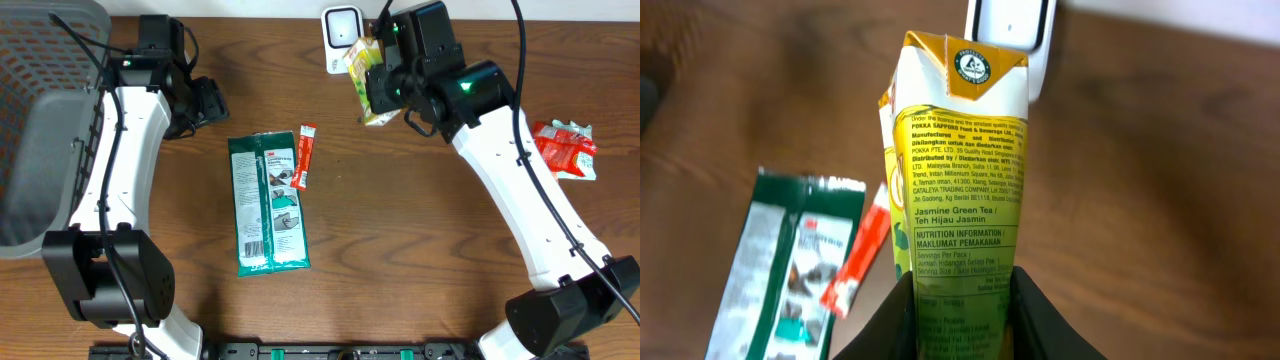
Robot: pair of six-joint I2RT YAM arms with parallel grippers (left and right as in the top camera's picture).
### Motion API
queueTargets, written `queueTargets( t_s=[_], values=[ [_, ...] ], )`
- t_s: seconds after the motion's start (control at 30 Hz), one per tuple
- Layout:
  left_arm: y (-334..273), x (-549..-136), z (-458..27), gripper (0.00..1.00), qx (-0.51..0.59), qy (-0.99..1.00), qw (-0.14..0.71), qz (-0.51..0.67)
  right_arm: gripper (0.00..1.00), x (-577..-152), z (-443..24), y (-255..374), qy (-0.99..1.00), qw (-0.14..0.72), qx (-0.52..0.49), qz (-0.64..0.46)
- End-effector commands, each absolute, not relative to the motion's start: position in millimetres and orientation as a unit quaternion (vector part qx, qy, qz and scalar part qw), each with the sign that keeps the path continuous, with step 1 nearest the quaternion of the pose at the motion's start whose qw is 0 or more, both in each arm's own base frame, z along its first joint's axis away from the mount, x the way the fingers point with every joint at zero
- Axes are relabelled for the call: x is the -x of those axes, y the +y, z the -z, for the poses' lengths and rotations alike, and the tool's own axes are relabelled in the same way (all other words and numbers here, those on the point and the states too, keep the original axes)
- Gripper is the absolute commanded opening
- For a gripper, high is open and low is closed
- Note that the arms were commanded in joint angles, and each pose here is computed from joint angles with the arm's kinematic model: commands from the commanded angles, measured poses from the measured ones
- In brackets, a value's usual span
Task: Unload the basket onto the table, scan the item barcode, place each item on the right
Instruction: 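Carry the carton up to the white scanner with the right gripper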
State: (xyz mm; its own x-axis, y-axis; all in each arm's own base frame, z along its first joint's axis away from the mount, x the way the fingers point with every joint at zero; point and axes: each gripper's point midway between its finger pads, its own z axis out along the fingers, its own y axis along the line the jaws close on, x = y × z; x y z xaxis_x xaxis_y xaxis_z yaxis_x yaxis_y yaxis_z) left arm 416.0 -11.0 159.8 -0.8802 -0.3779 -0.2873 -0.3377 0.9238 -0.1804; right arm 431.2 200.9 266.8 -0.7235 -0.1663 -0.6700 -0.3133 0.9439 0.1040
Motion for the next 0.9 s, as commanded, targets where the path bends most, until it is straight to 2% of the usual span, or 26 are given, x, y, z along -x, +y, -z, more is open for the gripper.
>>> queueTargets(
  t_s=[0.0, 0.27, 0.4, 0.53, 0.73, 0.87],
  values=[
    [-8, -415, -159, 0.84, 0.188, 0.968, 0.159, 0.056, 0.12, -448, -286, 205, 0.906, 0.392, 0.130, -0.096],
    [-8, -415, -159, 0.85, 0.188, 0.968, 0.159, 0.056, 0.11, -509, -269, 214, 0.882, 0.456, 0.103, -0.061],
    [-8, -415, -159, 0.85, 0.188, 0.968, 0.159, 0.056, 0.04, -543, -265, 226, 0.860, 0.497, 0.099, -0.062],
    [-8, -415, -159, 0.85, 0.188, 0.968, 0.159, 0.056, 0.05, -576, -242, 233, 0.844, 0.527, 0.095, -0.042],
    [-8, -415, -159, 0.86, 0.188, 0.968, 0.159, 0.056, 0.05, -610, -205, 232, 0.826, 0.559, 0.079, 0.000],
    [-8, -415, -159, 0.86, 0.188, 0.968, 0.159, 0.056, 0.03, -626, -205, 232, 0.801, 0.595, 0.063, 0.006]
  ],
)
